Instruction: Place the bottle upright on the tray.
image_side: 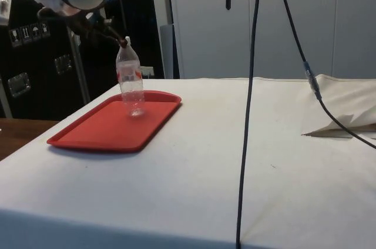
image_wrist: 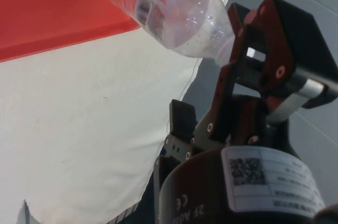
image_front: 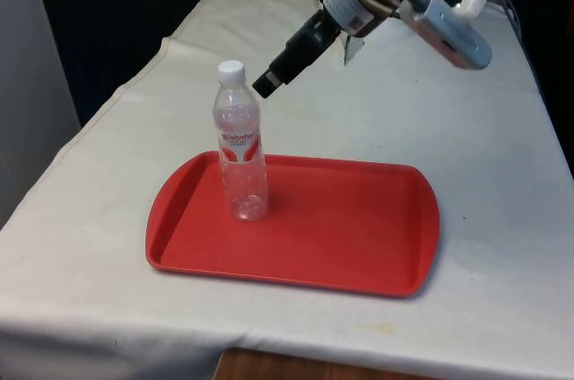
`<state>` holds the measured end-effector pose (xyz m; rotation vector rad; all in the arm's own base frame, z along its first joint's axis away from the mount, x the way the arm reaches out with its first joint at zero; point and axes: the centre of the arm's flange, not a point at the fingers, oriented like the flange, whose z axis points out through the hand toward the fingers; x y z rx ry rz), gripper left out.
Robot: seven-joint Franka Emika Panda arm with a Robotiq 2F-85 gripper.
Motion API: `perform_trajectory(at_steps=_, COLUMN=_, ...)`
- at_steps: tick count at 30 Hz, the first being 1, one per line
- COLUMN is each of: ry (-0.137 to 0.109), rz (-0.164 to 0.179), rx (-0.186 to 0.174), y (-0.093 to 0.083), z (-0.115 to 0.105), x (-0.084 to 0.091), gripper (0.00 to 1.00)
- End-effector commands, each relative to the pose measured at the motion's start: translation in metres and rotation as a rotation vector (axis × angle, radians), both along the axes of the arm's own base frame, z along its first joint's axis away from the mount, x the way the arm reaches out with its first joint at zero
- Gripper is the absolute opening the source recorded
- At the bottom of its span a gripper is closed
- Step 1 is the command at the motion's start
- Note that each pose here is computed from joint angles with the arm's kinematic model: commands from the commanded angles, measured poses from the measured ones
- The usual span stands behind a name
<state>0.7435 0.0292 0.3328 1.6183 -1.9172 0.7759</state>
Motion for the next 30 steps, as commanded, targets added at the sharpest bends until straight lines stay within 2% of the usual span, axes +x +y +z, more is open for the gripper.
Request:
perform_trajectory(at_steps=1, ry=-0.003, rz=-0.001, rx=0.007, y=0.001, z=0.002, x=0.0, gripper=1.0)
perform_trajectory(at_steps=2, ry=-0.006, rz=-0.002, rx=0.031, y=0.0, z=0.007, x=0.0, gripper=1.0)
perform_trajectory(at_steps=9, ry=-0.014, rz=-0.007, rx=0.06, y=0.0, z=0.013, x=0.0, gripper=1.0)
perform_trajectory(at_steps=10, ry=-0.011, rz=-0.01, rx=0.04, y=0.001, z=0.011, x=-0.001, gripper=1.0)
perform_trajectory(at_steps=11, ry=-0.016, rz=-0.009, rx=0.071, y=0.0, z=0.015, x=0.0, gripper=1.0)
perform_trajectory(at_steps=19, ry=-0.022, rz=-0.023, rx=0.117, y=-0.004, z=0.018, x=0.001, gripper=1.0)
perform_trajectory(at_steps=20, ry=-0.015, rz=-0.027, rx=0.093, y=-0.003, z=0.016, x=0.0, gripper=1.0)
perform_trajectory(at_steps=21, ry=-0.022, rz=-0.025, rx=0.123, y=-0.004, z=0.018, x=0.001, gripper=1.0)
perform_trajectory(at_steps=22, ry=-0.022, rz=-0.026, rx=0.129, y=-0.004, z=0.018, x=0.001, gripper=1.0)
perform_trajectory(at_steps=25, ry=-0.025, rz=-0.032, rx=0.145, y=-0.007, z=0.02, x=0.001, gripper=1.0)
perform_trajectory(at_steps=26, ry=-0.019, rz=-0.037, rx=0.125, y=-0.007, z=0.018, x=0.0, gripper=1.0)
perform_trajectory(at_steps=27, ry=-0.026, rz=-0.034, rx=0.155, y=-0.007, z=0.02, x=0.001, gripper=1.0)
perform_trajectory(at_steps=30, ry=-0.028, rz=-0.04, rx=0.171, y=-0.01, z=0.022, x=0.002, gripper=1.0)
